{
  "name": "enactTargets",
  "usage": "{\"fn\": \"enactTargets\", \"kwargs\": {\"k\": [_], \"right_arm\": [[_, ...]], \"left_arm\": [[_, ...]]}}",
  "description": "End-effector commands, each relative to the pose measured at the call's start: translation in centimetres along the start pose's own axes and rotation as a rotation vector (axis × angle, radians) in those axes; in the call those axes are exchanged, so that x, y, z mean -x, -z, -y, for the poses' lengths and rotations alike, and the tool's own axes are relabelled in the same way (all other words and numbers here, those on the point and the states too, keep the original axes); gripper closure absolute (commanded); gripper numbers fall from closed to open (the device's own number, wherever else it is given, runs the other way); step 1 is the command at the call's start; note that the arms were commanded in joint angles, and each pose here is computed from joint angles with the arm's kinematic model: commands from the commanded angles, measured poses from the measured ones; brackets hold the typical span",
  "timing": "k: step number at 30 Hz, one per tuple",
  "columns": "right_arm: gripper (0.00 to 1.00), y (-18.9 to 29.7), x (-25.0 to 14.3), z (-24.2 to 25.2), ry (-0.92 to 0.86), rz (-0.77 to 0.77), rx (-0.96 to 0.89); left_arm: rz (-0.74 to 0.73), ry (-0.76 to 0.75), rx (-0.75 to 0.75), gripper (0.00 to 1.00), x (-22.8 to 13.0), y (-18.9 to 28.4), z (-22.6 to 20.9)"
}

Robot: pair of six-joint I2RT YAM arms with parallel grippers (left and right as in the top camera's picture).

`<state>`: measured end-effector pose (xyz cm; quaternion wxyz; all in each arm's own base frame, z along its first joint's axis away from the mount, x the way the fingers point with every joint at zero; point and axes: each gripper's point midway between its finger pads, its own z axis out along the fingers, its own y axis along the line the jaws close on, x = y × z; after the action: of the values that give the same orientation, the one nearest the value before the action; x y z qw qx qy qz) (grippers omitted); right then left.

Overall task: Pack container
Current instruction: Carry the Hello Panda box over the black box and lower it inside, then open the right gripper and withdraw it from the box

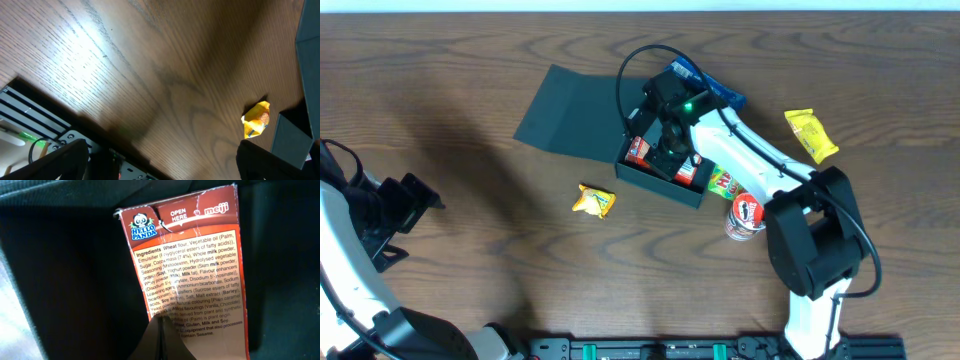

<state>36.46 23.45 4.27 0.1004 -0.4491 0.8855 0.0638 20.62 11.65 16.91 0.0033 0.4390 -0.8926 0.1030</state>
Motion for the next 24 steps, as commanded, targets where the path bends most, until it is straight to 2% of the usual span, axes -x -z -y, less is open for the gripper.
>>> {"fn": "enactTargets", "kwargs": {"k": [1,5,8,10,14,24], "right_arm": [[0.99,-1.1,-1.5,-0.4,0.006,-0.051,-0.004],[0.99,0.2,-0.8,-0.5,0.024,-0.036,-0.032],[0.99,3.1,0.6,-0.2,0.028,0.028,-0.070],[0.99,4.3,0.9,1.2,-0.027,0.054,-0.126],[0.99,3.6,-1.0,4.5,-0.191,-0.007,-0.244],[0.99,-0.4,-1.4,1.2,-0.185,-0.014,-0.057]], "left_arm": [[0.013,0.001,0.000,0.05,0.2,0.4,0.0],[0.013,0.001,0.001,0.05,0.1,0.4,-0.1],[0.013,0.001,0.001,0.05,0.2,0.4,-0.1],[0.013,0.002,0.001,0.05,0.1,0.4,-0.1],[0.013,0.001,0.001,0.05,0.1,0.4,-0.1],[0.013,0.001,0.001,0.05,0.2,0.4,-0.1]]}}
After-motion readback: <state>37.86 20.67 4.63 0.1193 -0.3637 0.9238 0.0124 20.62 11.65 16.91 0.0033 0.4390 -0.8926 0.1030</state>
